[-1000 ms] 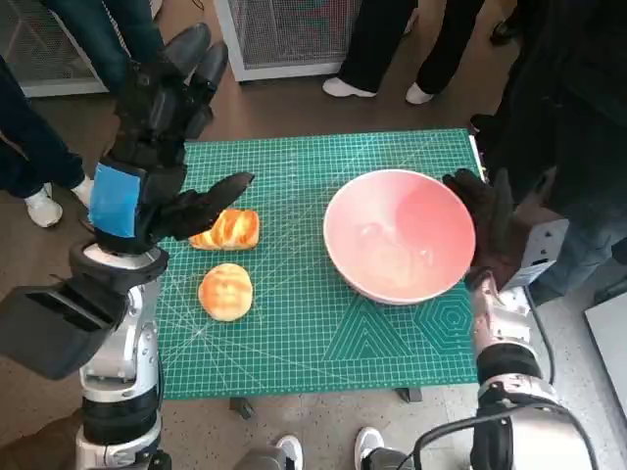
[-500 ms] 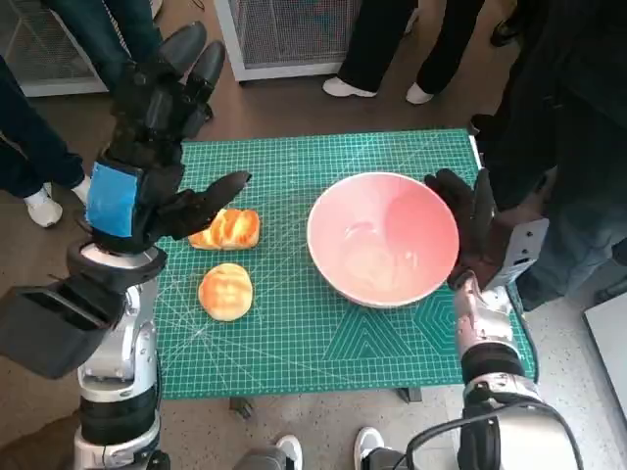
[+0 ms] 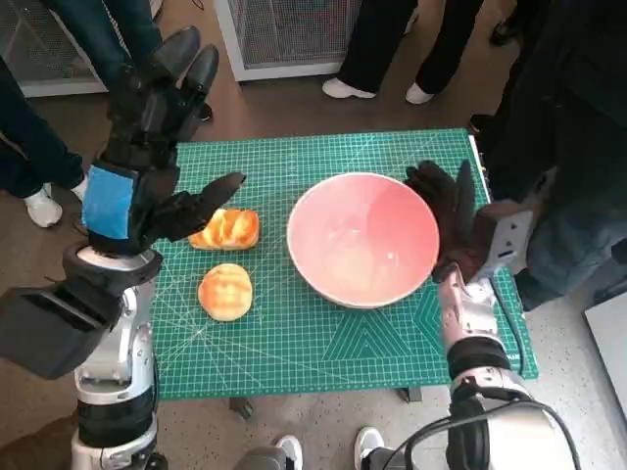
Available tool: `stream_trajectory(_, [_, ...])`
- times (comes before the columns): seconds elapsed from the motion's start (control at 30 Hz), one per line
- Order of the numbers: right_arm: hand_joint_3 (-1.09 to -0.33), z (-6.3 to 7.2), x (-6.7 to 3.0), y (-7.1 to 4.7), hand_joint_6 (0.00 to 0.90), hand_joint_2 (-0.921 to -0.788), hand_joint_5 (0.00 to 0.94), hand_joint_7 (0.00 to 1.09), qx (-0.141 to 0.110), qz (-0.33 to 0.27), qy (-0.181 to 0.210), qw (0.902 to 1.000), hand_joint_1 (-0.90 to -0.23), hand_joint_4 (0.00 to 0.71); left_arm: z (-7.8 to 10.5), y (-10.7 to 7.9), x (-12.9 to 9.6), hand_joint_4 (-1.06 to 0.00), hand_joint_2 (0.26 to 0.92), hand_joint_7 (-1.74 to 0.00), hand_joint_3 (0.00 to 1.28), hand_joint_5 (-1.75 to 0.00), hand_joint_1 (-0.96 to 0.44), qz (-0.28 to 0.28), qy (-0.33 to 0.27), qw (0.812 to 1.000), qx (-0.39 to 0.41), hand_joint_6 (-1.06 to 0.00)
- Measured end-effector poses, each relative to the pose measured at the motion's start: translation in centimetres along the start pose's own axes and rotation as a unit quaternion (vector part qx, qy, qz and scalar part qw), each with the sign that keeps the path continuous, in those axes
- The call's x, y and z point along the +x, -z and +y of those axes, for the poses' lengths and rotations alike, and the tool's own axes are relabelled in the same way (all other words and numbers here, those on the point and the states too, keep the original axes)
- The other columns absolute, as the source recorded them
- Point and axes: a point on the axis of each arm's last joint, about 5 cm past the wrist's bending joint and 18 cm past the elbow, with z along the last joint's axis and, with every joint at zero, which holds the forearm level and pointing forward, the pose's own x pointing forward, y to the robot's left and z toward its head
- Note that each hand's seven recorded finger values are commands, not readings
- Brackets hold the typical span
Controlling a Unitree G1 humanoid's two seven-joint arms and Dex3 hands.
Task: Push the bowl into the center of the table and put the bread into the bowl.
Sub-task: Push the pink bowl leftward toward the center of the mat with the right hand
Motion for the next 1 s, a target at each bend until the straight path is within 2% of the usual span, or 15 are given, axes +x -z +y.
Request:
stream_trajectory(0.57, [-0.825, 2.2, 0.58, -0.2, 0.345, -0.921, 0.001, 0.24, 0.012, -0.005, -0.028, 0.9995, -0.575, 0.328, 0.2, -0.1, 0.0, -0.26, 0.921, -0.54, 0.21, 0.0, -0.41, -0.002, 0.0, 1.0, 0.006, -0.04])
stream_trajectory(0.8, [-0.823, 2.3, 0.69, -0.4, 0.342, -0.921, 0.0, 0.24, 0.009, -0.006, -0.033, 0.9994, -0.555, 0.326, 0.4, -0.2, -0.1, -0.26, 0.921, -0.53, 0.21, 0.0, -0.42, 0.0, -0.001, 1.0, 0.01, -0.05])
stream_trajectory(1.0, [-0.818, 2.1, 0.72, -0.5, 0.34, -0.921, 0.0, 0.24, 0.003, -0.007, -0.04, 0.9992, -0.564, 0.325, 0.4, -0.1, -0.2, -0.26, 0.921, -0.52, 0.21, 0.0, -0.42, 0.002, -0.001, 1.0, 0.011, -0.06])
